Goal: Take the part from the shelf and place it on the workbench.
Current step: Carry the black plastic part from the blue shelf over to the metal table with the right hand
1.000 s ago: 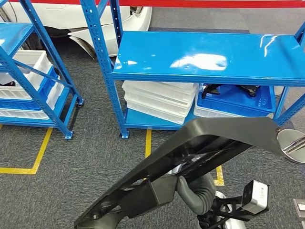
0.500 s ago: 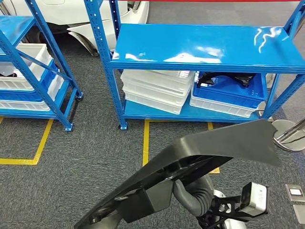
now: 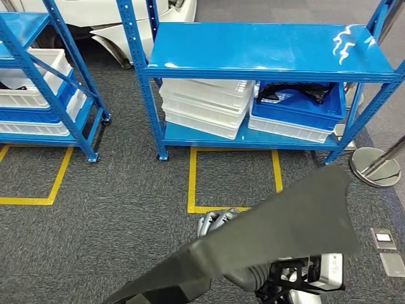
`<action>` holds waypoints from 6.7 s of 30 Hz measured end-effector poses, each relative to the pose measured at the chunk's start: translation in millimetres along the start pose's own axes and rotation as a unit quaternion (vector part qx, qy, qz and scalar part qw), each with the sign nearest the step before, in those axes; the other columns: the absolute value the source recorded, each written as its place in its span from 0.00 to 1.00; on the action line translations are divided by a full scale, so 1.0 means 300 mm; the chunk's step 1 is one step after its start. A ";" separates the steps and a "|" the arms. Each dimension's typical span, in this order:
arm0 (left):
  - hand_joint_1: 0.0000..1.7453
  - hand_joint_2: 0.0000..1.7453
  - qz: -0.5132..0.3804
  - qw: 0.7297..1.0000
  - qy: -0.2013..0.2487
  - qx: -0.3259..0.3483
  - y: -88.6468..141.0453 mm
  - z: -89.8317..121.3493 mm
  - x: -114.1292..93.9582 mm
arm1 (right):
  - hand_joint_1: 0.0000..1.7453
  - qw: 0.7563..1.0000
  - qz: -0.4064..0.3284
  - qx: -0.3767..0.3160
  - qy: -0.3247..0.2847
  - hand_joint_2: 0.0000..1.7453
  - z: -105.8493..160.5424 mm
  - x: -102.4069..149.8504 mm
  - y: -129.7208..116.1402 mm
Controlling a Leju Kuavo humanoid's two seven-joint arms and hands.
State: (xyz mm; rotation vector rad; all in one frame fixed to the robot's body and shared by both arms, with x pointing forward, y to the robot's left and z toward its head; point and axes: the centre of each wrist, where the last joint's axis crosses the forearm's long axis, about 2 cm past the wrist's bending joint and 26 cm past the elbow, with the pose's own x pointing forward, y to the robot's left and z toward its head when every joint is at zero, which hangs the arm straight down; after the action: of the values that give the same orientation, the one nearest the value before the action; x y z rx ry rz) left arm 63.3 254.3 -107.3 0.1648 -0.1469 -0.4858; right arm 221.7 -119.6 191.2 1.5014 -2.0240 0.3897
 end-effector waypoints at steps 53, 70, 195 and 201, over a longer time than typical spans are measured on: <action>0.00 1.00 -0.019 1.000 -0.016 -0.003 -0.030 0.008 0.026 | 1.00 0.999 -0.011 0.026 0.029 1.00 0.024 -0.009 -0.017; 0.00 1.00 -0.043 0.999 -0.021 -0.002 -0.038 0.010 0.036 | 1.00 0.999 -0.002 0.015 0.033 1.00 0.075 0.009 0.013; 0.00 1.00 -0.059 0.998 -0.016 -0.008 -0.030 0.008 0.026 | 1.00 0.999 -0.003 0.036 0.024 1.00 0.037 0.015 0.018; 0.00 1.00 -0.059 0.998 -0.017 -0.008 -0.031 0.008 0.029 | 1.00 0.999 -0.003 0.037 0.022 1.00 0.033 0.016 0.017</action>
State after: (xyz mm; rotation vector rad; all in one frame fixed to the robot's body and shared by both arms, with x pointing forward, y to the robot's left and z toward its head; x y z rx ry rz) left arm 66.2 241.9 -105.8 0.1503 -0.1669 -0.6078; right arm 213.3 -127.1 186.8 1.5295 -1.9903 0.4961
